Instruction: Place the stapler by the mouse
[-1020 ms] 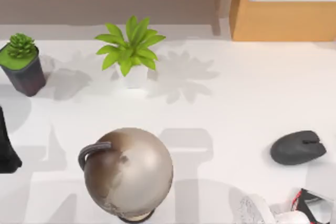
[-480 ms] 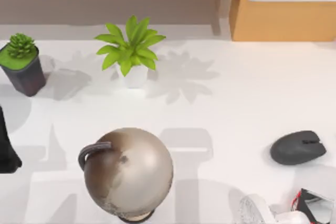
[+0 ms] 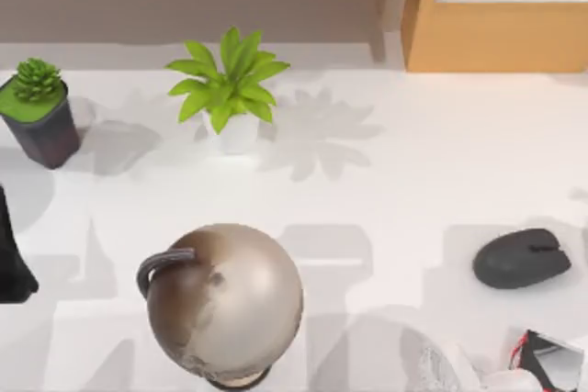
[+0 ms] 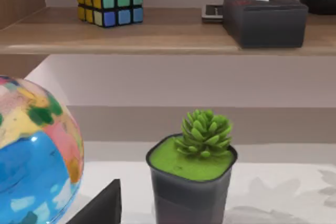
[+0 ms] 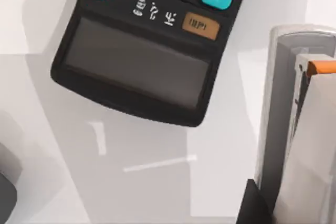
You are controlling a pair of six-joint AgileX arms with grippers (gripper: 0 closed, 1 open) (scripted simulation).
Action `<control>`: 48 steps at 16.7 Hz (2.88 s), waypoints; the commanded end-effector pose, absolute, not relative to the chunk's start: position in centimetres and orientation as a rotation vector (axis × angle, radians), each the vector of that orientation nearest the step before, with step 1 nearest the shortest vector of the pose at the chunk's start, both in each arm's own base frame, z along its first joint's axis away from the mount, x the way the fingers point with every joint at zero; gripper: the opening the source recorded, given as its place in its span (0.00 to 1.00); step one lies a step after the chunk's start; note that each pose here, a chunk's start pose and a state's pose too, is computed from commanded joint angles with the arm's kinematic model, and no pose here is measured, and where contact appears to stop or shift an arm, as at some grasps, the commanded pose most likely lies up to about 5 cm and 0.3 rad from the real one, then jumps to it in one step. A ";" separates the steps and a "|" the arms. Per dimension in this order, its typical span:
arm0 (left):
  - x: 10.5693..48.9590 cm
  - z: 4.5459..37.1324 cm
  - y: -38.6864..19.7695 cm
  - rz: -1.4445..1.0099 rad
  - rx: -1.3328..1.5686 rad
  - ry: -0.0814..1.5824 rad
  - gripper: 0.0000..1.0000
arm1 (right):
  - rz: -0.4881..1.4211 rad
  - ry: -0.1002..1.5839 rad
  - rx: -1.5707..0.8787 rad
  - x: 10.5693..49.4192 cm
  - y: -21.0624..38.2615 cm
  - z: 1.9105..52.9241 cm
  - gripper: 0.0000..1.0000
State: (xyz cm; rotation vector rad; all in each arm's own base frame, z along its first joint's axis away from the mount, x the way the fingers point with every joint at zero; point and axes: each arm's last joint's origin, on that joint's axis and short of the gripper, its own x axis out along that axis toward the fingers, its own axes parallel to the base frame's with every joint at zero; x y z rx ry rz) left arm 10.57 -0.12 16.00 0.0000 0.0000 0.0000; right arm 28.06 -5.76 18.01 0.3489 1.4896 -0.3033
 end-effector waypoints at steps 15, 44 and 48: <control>10.6 16.0 -0.1 0.000 0.000 0.000 1.00 | 0.005 1.566 0.022 45.4 9.6 16.8 0.00; 10.6 16.0 -0.1 0.000 0.000 0.000 1.00 | 0.014 1.565 0.030 45.1 9.6 15.4 0.00; 10.6 16.0 -0.1 0.000 0.000 0.000 1.00 | 0.007 1.567 0.019 45.4 9.8 13.7 0.00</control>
